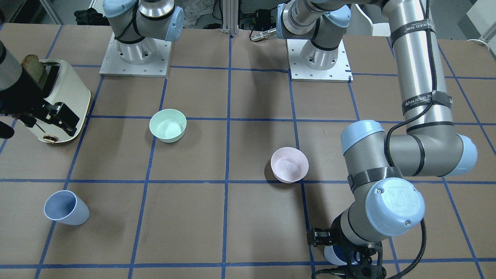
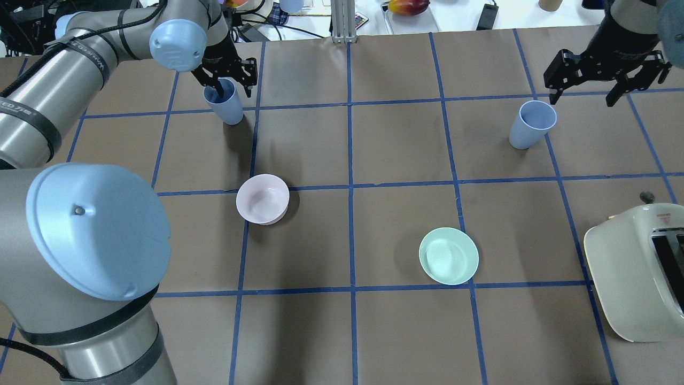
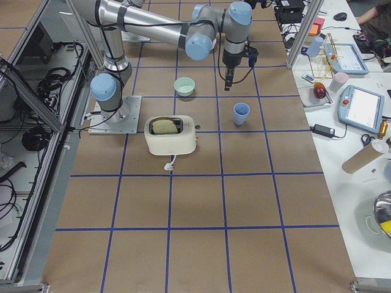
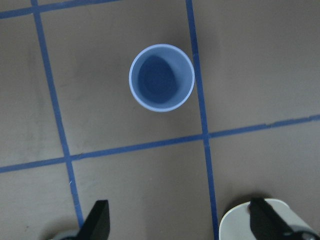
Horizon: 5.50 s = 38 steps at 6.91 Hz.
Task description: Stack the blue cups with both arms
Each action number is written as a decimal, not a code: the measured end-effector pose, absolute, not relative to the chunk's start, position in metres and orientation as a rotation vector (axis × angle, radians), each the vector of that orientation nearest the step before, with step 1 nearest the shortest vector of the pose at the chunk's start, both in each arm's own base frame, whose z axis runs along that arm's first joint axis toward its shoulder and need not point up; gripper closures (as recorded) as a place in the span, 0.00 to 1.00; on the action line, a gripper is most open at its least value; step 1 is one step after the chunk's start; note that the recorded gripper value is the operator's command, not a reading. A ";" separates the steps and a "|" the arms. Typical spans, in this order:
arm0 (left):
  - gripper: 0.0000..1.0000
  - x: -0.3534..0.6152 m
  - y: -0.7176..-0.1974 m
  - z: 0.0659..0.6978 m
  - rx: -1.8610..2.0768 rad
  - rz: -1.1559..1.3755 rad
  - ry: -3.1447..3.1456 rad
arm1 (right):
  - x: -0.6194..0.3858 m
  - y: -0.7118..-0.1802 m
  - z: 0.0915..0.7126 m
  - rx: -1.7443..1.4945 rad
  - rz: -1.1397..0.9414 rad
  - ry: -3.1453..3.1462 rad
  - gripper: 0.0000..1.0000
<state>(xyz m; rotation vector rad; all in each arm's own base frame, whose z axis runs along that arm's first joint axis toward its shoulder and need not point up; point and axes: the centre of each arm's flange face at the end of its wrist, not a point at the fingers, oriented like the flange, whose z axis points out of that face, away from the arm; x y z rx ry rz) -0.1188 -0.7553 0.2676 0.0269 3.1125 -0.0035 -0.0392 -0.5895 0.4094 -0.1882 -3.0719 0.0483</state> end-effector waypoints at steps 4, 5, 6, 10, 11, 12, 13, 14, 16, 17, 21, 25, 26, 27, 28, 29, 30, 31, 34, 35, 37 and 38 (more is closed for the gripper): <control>1.00 -0.158 -0.750 0.276 0.121 -0.021 3.083 | -0.077 -0.649 0.320 -0.086 0.138 -3.087 0.00; 1.00 -0.217 -0.735 0.293 0.183 -0.056 3.085 | -0.078 -0.652 0.304 -0.068 0.109 -3.096 0.00; 1.00 -0.281 -0.713 0.301 0.163 -0.075 3.097 | -0.080 -0.655 0.289 -0.058 0.077 -3.103 0.00; 0.01 -0.407 -0.660 0.283 -0.048 -0.054 3.181 | -0.084 -0.656 0.249 -0.067 -0.018 -3.124 0.52; 0.00 -0.411 -0.658 0.282 -0.048 -0.050 3.188 | -0.085 -0.657 0.245 -0.070 -0.022 -3.125 0.77; 0.00 -0.410 -0.658 0.282 -0.042 -0.062 3.189 | -0.085 -0.657 0.243 -0.070 -0.021 -3.125 1.00; 0.00 -0.404 -0.662 0.289 -0.050 -0.094 3.192 | -0.086 -0.658 0.241 -0.070 -0.025 -3.125 1.00; 0.00 -0.389 -0.670 0.303 -0.082 -0.129 3.197 | -0.086 -0.658 0.239 -0.068 -0.027 -3.125 1.00; 0.00 -0.348 -0.672 0.367 -0.164 -0.158 3.205 | -0.087 -0.662 0.250 -0.073 -0.004 -3.119 1.00; 0.00 -0.323 -0.662 0.410 -0.210 -0.142 3.201 | -0.088 -0.664 0.263 -0.078 0.006 -3.115 1.00; 0.00 -0.224 -0.577 0.517 -0.145 0.033 3.157 | -0.029 -0.671 0.361 -0.142 -0.029 -3.176 1.00; 0.00 -0.182 -0.518 0.486 -0.031 -0.101 3.090 | 0.166 -0.634 0.419 -0.330 -0.009 -3.176 1.00; 0.00 -0.174 -0.518 0.487 -0.044 -0.157 3.090 | 0.203 -0.626 0.414 -0.386 -0.008 -3.170 1.00; 0.00 -0.166 -0.521 0.489 -0.064 -0.180 3.092 | 0.226 -0.624 0.404 -0.427 -0.017 -3.164 1.00; 0.00 -0.162 -0.522 0.490 -0.074 -0.187 3.107 | 0.243 -0.624 0.394 -0.430 -0.019 -3.164 1.00; 0.00 -0.162 -0.523 0.490 -0.078 -0.191 3.122 | 0.262 -0.622 0.385 -0.421 -0.017 -3.166 1.00; 0.00 -0.162 -0.523 0.490 -0.079 -0.193 3.125 | 0.278 -0.623 0.376 -0.418 -0.002 -3.171 1.00; 0.00 -0.162 -0.523 0.491 -0.078 -0.194 3.125 | 0.287 -0.627 0.370 -0.417 0.035 -3.189 1.00; 0.00 -0.163 -0.523 0.492 -0.078 -0.205 3.126 | 0.296 -0.639 0.349 -0.424 0.052 -3.216 1.00; 0.00 -0.163 -0.522 0.492 -0.078 -0.206 3.125 | 0.296 -0.640 0.345 -0.424 0.046 -3.216 1.00; 0.00 -0.163 -0.522 0.492 -0.078 -0.206 3.124 | 0.295 -0.641 0.341 -0.425 0.045 -3.207 1.00; 0.00 -0.163 -0.522 0.493 -0.078 -0.207 3.124 | 0.295 -0.642 0.340 -0.426 0.045 -3.204 1.00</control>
